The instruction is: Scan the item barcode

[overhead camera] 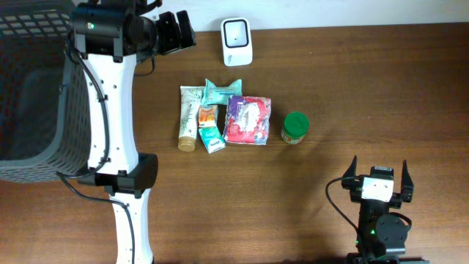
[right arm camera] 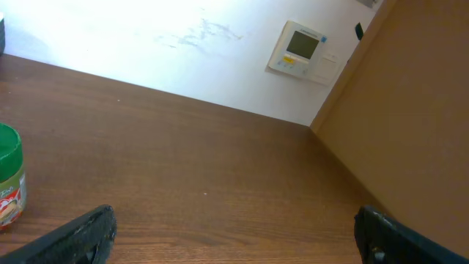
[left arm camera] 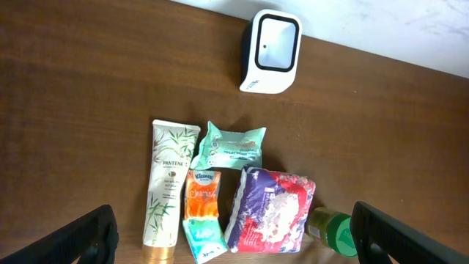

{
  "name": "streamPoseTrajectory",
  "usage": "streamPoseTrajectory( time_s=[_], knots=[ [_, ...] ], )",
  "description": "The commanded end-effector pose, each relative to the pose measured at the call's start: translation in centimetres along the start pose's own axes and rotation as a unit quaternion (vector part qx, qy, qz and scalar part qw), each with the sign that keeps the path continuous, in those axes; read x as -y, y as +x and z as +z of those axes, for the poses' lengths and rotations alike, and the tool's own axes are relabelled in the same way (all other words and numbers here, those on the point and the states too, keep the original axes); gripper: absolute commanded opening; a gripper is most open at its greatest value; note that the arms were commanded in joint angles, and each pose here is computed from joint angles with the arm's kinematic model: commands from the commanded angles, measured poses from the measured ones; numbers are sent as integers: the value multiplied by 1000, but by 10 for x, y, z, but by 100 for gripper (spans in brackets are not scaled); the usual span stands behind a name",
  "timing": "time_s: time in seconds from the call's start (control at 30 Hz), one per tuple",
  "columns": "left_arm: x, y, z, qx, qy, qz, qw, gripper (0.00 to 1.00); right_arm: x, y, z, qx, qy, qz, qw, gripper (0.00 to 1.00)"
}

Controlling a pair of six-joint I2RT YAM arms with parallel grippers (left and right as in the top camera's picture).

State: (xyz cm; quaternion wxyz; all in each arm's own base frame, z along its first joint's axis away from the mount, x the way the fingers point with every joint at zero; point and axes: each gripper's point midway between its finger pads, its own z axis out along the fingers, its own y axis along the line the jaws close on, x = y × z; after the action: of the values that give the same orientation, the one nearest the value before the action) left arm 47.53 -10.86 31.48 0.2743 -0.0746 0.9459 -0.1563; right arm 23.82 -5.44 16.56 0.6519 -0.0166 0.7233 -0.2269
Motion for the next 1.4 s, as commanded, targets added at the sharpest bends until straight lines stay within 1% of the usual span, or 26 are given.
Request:
streamPoseTrajectory(
  time_s=[0.0,0.03,0.13,0.2,0.3,0.5,0.57,0.73,1.03,1.2,1.37],
  knots=[
    [5,2,-3,-1,6,45,999,99,2,4,0,-5,7,0,1000,99],
    [4,2,-3,1,1,49,999,99,2,4,0,-5,7,0,1000,99],
    [-16,-6,-5,20,-53,48,997,99,2,4,0,-5,7,0,1000,99],
    [-25,-10,-6,28,-76,46,996,99,2,4,0,-5,7,0,1000,99],
    [-45,-17,-9,46,-132,41,989,99,2,4,0,-5,7,0,1000,99],
    [-46,-17,-7,44,-135,38,989,99,2,4,0,-5,7,0,1000,99],
    [-49,-15,-3,36,-141,39,989,99,2,4,0,-5,7,0,1000,99],
    [-67,-6,13,4,-184,42,982,99,2,4,0,-5,7,0,1000,99],
    [-86,26,49,-82,-213,43,973,99,2,4,0,-5,7,0,1000,99],
    [-104,49,68,-139,-233,39,962,99,2,4,0,-5,7,0,1000,99],
    [-114,53,70,-151,-239,32,959,99,2,4,0,-5,7,0,1000,99]
  ],
)
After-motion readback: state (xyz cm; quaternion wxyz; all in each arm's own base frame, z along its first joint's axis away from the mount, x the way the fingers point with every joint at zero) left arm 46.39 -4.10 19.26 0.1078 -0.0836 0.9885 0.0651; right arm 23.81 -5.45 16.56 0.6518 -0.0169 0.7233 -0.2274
